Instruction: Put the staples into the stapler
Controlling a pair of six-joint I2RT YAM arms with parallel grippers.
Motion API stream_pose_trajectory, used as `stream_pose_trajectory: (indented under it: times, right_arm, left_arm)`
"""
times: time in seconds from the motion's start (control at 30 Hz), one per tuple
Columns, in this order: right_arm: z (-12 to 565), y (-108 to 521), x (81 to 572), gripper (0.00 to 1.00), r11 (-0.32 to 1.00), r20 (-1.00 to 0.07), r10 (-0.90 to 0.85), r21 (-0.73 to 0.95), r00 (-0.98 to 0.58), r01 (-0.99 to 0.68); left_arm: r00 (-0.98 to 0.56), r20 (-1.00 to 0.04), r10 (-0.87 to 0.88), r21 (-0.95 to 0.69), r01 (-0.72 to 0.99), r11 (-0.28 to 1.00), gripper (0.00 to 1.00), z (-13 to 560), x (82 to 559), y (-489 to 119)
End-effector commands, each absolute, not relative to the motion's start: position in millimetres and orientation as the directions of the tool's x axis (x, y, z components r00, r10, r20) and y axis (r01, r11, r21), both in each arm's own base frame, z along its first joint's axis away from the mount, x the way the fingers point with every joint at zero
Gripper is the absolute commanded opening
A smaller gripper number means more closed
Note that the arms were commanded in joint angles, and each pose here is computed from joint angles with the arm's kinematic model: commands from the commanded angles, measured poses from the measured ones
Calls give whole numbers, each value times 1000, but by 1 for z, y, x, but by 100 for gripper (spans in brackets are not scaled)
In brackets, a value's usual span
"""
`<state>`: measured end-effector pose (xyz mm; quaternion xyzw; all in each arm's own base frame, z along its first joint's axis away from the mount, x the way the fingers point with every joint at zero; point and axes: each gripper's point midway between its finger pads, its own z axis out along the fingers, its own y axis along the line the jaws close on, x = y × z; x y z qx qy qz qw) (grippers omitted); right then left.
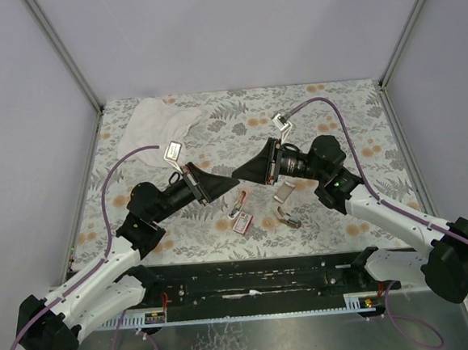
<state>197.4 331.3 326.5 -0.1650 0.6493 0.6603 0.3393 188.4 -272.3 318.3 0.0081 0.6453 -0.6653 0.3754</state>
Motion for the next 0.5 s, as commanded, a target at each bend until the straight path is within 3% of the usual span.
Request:
stream_pose_trajectory:
  times: [0.0, 0.2, 0.47]
  right_arm:
    - [343, 328, 187, 23, 16, -686, 238, 711, -688, -703]
    - [335, 328, 186, 25, 30, -684, 228, 716, -693, -698]
    - [326, 318, 190, 51, 173, -749, 161, 663, -643, -729]
  left_arm:
    - [-671, -511, -537, -819, 570, 68, 20, 347, 190, -268]
    - [-675, -516, -527, -820, 567, 78, 12, 341, 191, -270]
    - [-717, -560, -415, -820, 553, 151, 7, 308, 184, -276]
